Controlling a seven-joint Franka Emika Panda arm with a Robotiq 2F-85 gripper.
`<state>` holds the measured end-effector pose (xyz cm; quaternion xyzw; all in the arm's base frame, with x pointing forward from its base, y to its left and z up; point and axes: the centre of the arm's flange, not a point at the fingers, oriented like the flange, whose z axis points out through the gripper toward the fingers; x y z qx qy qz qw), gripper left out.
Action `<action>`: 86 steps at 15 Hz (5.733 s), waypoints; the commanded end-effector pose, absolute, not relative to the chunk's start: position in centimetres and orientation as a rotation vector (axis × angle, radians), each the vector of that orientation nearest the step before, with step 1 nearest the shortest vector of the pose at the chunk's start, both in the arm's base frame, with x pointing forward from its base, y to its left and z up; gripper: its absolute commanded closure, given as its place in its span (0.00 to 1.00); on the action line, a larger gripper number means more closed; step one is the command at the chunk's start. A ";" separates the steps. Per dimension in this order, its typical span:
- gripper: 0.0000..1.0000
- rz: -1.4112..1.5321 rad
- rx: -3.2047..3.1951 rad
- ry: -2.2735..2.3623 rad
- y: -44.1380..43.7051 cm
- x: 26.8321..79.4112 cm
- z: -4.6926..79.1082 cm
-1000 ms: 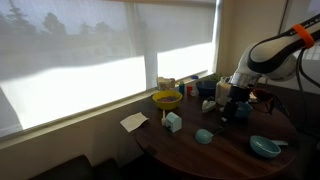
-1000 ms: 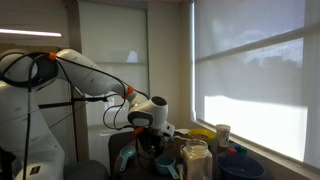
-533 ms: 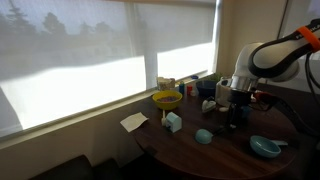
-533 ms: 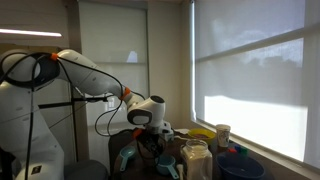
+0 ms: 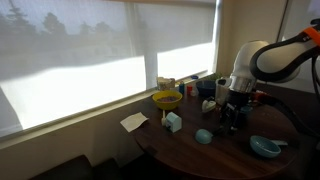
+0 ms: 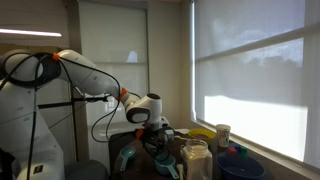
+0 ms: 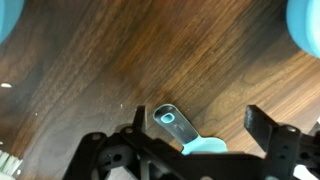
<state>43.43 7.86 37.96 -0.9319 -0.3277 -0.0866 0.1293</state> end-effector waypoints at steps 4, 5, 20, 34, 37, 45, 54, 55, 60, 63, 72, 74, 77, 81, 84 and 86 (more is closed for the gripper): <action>0.31 -0.361 -2.683 -1.102 8.4 44.2 38.3; 0.38 -0.364 -2.679 -1.110 8.5 44.2 38.3; 0.77 -0.293 -2.675 -1.066 8.7 44.3 37.2; 0.94 -0.431 -2.784 -1.111 8.4 42.5 40.3; 0.94 -0.404 -2.772 -1.056 8.5 41.8 41.5; 0.94 -0.390 -3.072 -0.987 7.3 40.5 43.1; 0.94 0.161 -2.948 -0.680 4.9 39.3 42.4; 0.94 0.202 -2.922 -0.643 4.4 39.1 41.9; 0.88 0.230 -2.840 -0.428 2.3 38.6 39.6; 0.98 0.214 -2.766 -0.318 0.6 38.6 38.3; 0.73 0.089 -2.560 -0.156 -1.9 38.3 38.2; 0.60 0.093 -2.539 -0.137 -2.1 38.3 38.0; 0.40 0.125 -2.517 -0.076 -2.7 38.0 36.8; 0.13 0.174 -2.468 0.016 -4.3 37.1 34.9; 0.01 0.170 -2.397 0.052 -4.5 36.9 34.4; 0.05 0.162 -2.355 0.058 -4.4 37.0 34.5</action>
